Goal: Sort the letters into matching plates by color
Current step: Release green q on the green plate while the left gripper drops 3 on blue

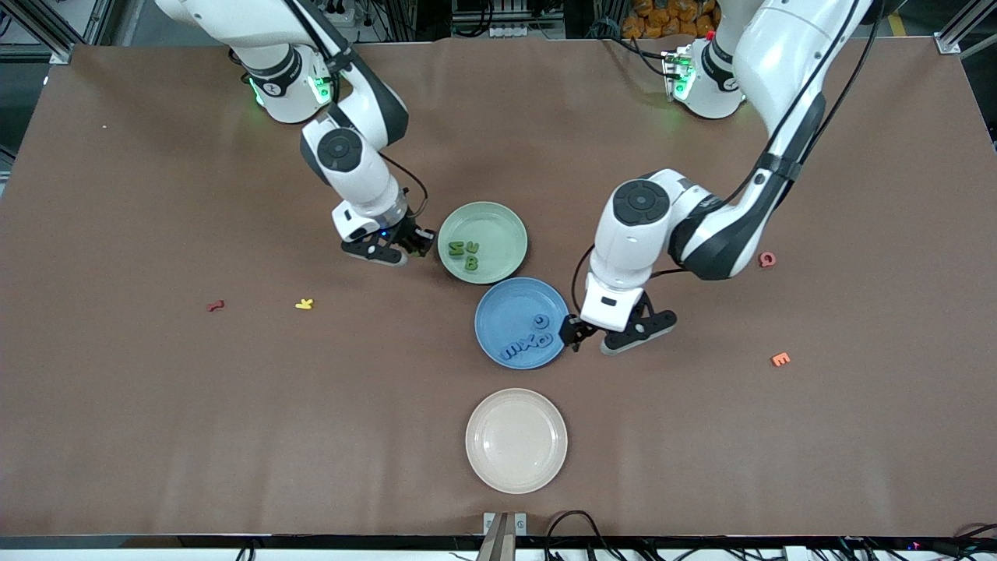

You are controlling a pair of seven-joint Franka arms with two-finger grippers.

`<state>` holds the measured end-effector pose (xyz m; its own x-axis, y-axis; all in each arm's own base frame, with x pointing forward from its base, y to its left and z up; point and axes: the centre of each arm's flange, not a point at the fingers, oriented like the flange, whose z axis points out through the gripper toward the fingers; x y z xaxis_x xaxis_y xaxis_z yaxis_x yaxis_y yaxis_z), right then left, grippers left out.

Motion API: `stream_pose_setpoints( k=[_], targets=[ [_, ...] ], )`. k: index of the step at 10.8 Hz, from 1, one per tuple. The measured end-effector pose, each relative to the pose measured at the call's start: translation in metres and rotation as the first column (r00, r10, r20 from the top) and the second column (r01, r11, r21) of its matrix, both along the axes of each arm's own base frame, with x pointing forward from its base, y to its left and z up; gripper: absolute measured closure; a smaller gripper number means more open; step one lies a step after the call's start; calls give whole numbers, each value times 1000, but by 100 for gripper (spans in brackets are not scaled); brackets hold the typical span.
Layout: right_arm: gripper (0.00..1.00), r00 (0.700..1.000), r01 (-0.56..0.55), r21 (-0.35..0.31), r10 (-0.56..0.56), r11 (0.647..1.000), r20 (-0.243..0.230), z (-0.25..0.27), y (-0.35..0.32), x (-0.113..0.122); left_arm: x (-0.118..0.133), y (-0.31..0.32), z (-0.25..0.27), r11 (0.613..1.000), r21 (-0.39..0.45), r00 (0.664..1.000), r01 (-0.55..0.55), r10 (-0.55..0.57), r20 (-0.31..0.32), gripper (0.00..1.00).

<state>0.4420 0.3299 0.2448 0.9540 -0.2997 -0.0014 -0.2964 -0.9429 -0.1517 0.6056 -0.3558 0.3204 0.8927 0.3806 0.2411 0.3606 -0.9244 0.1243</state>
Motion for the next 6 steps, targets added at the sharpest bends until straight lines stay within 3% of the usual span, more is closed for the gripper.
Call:
stream_pose_setpoints(
  k=[3,6],
  targets=[
    [73,1000,21,28,-21,999,-2,7,50,-20,14,53,53,991,63,986,119,-111,-121,0],
    [73,999,36,39,-35,999,-21,1,78,-31,26,104,102,981,79,972,175,-159,-174,0]
  ],
)
